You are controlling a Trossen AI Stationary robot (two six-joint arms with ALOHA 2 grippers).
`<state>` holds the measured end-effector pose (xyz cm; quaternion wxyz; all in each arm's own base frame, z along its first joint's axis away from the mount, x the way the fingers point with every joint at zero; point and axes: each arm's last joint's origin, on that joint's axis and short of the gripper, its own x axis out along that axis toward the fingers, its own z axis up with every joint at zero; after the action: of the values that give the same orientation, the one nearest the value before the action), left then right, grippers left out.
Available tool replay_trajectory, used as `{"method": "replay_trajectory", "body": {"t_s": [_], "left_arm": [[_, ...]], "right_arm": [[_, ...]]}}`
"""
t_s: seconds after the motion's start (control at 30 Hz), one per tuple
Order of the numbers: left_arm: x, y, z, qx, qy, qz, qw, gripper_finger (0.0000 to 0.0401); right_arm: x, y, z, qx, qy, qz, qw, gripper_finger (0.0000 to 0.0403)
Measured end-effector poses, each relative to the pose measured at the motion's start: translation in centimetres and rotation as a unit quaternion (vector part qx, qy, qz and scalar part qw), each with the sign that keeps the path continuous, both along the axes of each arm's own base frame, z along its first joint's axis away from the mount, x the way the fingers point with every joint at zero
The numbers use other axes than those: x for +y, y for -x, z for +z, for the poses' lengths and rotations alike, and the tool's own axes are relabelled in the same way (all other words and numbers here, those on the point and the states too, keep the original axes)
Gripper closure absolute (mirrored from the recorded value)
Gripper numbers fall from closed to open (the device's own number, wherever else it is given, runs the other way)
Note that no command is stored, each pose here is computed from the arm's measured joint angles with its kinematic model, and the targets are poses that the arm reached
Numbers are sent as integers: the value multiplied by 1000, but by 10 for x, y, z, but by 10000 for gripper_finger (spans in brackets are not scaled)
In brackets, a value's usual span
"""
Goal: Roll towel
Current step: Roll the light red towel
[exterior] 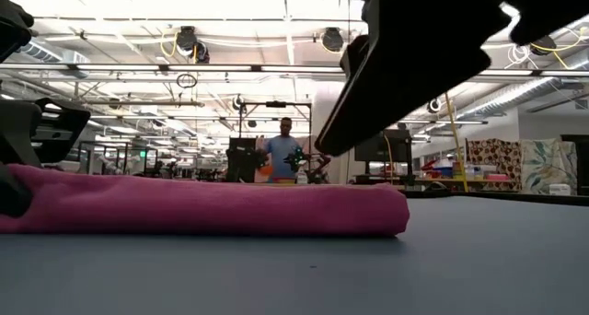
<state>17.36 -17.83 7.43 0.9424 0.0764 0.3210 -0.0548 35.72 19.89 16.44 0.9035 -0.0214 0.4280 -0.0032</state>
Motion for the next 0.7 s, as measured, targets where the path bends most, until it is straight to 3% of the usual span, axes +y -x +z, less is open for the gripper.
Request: {"method": "replay_trajectory", "body": {"t_s": [0.23,0.37,0.53,0.7], "left_arm": [[0,0,0,2,-1,1,1000,365],[0,0,-1,3,3,5,1000,365],[0,0,-1,3,3,5,1000,365],[0,0,0,1,6,7,1000,364]], "right_arm": [[-6,-5,-13,29,-2,20,999,172],[-8,-8,-22,40,0,26,999,173],[-13,-11,-27,48,-9,16,999,213],[-18,-13,-27,60,-38,13,997,285]]}}
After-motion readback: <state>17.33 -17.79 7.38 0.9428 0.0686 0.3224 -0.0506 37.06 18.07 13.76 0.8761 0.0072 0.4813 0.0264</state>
